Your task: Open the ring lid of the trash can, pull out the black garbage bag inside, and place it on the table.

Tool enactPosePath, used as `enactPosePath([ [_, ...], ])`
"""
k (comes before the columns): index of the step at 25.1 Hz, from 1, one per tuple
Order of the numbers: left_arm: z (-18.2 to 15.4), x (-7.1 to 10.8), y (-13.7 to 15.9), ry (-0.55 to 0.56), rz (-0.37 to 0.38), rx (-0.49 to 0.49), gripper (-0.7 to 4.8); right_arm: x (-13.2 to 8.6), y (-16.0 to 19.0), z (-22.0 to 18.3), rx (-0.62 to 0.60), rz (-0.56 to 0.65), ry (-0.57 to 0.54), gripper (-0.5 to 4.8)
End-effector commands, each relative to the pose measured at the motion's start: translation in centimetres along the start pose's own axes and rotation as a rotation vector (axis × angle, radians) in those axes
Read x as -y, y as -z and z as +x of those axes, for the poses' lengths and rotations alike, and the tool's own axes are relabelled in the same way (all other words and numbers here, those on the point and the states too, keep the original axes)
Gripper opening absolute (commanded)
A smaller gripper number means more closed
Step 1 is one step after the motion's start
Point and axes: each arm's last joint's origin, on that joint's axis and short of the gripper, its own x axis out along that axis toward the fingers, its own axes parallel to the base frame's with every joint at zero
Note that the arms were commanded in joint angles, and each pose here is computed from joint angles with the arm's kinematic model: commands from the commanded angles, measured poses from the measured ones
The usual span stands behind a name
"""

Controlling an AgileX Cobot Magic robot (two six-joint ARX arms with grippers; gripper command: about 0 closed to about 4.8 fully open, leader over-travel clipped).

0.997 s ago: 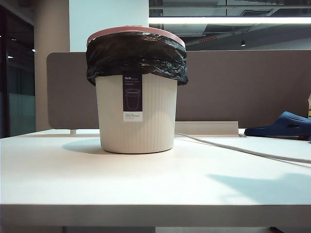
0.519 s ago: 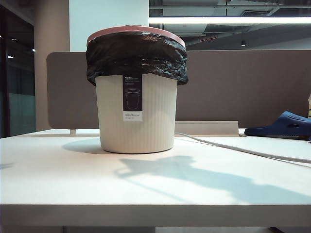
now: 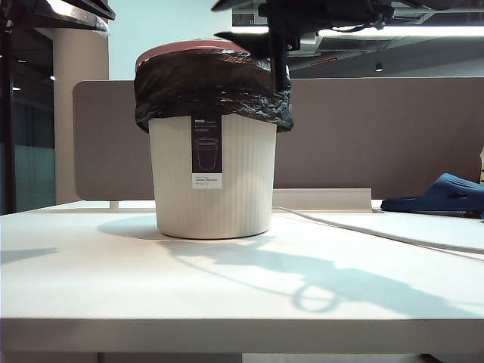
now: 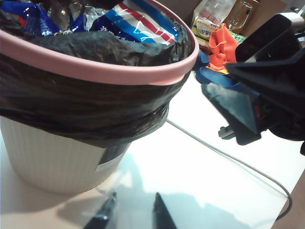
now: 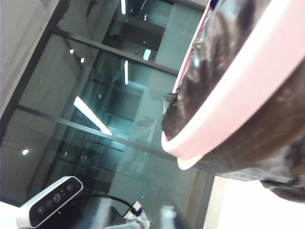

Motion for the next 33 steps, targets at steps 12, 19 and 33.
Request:
enactPosePath([
  [12, 0.7, 0.1, -0.6, 0.026, 0.055, 0.046, 0.94, -0.4, 0.2, 2.1, 0.027, 0.047, -0.033, 1.81],
  [19, 0.8, -0.1, -0.5, 0.025, 0.051, 0.042, 0.94, 0.1, 1.8, 2.6, 0.000, 0.076, 0.041, 2.24],
  [33, 1.1, -0.3, -0.3, 0.022, 0.042, 0.032, 0.93, -1.2, 0.7, 3.0, 0.072, 0.029, 0.003, 2.34],
])
